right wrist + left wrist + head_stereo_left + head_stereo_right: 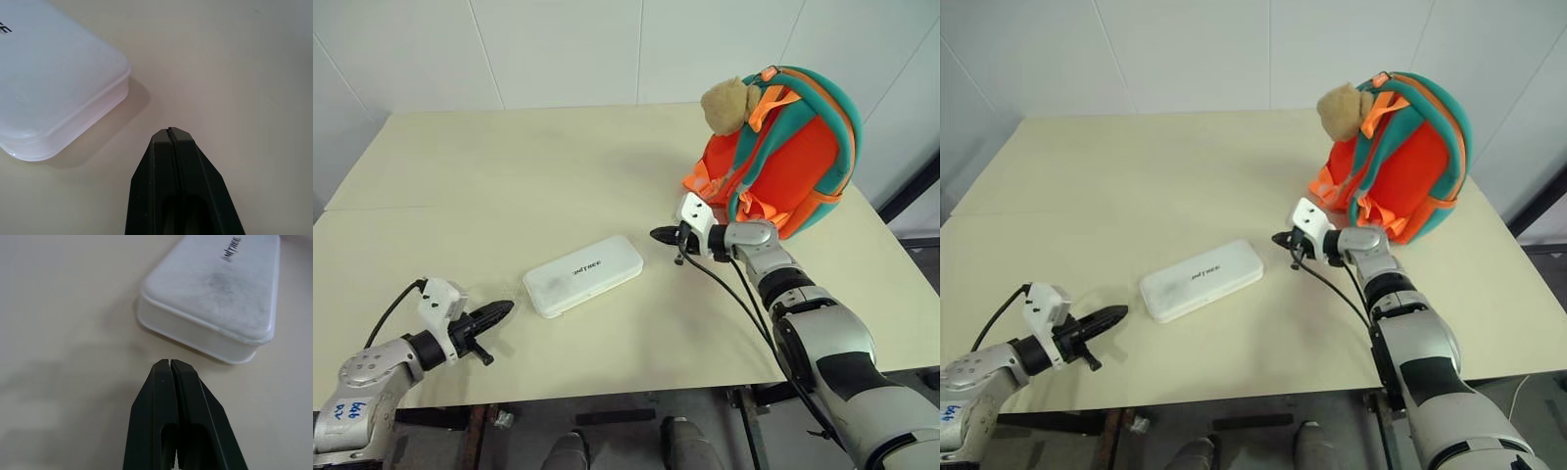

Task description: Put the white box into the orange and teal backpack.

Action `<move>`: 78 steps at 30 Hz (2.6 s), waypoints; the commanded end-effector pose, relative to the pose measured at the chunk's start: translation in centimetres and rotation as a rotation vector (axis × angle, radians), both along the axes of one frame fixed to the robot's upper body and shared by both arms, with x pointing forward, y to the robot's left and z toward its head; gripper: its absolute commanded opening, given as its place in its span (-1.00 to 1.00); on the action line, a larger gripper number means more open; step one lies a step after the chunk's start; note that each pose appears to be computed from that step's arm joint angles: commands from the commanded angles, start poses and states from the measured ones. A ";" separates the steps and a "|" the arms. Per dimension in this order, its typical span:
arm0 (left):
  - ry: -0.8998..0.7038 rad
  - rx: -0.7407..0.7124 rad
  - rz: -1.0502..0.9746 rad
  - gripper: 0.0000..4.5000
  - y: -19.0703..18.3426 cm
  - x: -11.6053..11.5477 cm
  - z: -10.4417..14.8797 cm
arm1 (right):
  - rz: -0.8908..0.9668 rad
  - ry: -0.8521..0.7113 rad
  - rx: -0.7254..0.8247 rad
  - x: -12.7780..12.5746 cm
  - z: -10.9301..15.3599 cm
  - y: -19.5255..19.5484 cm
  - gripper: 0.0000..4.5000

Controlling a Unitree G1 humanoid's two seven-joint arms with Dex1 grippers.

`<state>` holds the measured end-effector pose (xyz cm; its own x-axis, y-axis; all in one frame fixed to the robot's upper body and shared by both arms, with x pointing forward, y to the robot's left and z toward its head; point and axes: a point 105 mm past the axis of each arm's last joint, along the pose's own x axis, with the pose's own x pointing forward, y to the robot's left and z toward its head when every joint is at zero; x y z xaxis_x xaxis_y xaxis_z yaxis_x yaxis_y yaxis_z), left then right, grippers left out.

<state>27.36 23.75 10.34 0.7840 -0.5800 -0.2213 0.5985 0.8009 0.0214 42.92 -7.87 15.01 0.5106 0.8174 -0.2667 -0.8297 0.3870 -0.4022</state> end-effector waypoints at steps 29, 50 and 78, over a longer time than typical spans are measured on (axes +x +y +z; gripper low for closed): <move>-0.001 0.032 -0.207 -0.98 -5.1 1.0 -0.2 | 0.343 0.085 0.060 -6.3 -1.2 0.3 -1.00; 0.068 0.071 -0.219 -0.90 -3.7 0.5 -1.5 | 0.192 0.194 -0.005 -9.0 -3.0 -5.4 -0.93; 0.529 -0.579 -0.212 0.99 -0.8 1.9 3.8 | 0.194 0.459 -0.098 -10.8 -0.4 -7.9 1.00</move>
